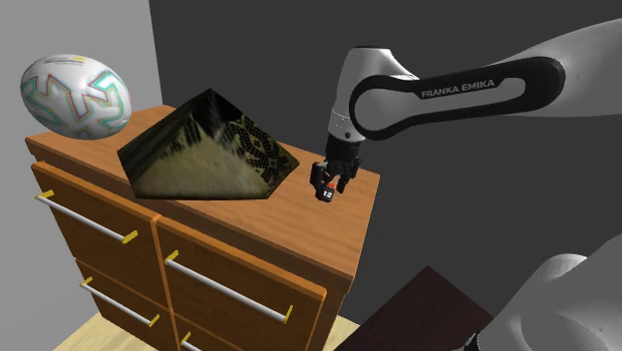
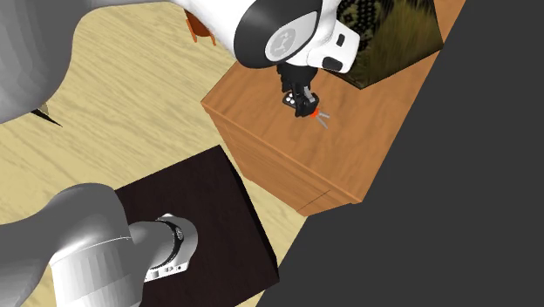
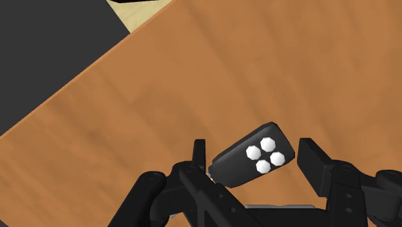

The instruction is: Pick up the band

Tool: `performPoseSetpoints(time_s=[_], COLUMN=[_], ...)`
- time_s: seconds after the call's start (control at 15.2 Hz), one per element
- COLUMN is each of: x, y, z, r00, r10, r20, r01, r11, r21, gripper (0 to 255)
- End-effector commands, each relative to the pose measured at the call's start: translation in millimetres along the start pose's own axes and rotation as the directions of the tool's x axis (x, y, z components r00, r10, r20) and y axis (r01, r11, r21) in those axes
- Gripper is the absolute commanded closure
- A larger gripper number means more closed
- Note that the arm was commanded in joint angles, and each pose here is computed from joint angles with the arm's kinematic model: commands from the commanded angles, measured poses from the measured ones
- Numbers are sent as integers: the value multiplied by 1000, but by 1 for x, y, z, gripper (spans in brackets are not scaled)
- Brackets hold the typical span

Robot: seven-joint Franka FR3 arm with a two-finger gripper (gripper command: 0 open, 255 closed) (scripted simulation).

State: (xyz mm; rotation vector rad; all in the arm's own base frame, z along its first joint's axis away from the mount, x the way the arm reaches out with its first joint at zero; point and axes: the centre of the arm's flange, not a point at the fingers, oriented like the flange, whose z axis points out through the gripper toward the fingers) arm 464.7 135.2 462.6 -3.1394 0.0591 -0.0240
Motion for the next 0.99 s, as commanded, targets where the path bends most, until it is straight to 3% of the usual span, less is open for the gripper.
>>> performPoseSetpoints(time_s=[0.0,0.92], x=[1,2], y=[-1,-1], z=[-9,-74], r00=[1000,1000], r10=[0,0], r20=[0,0], r01=[0,0], r11=[1000,1000], r21=[0,0], gripper=[255,255])
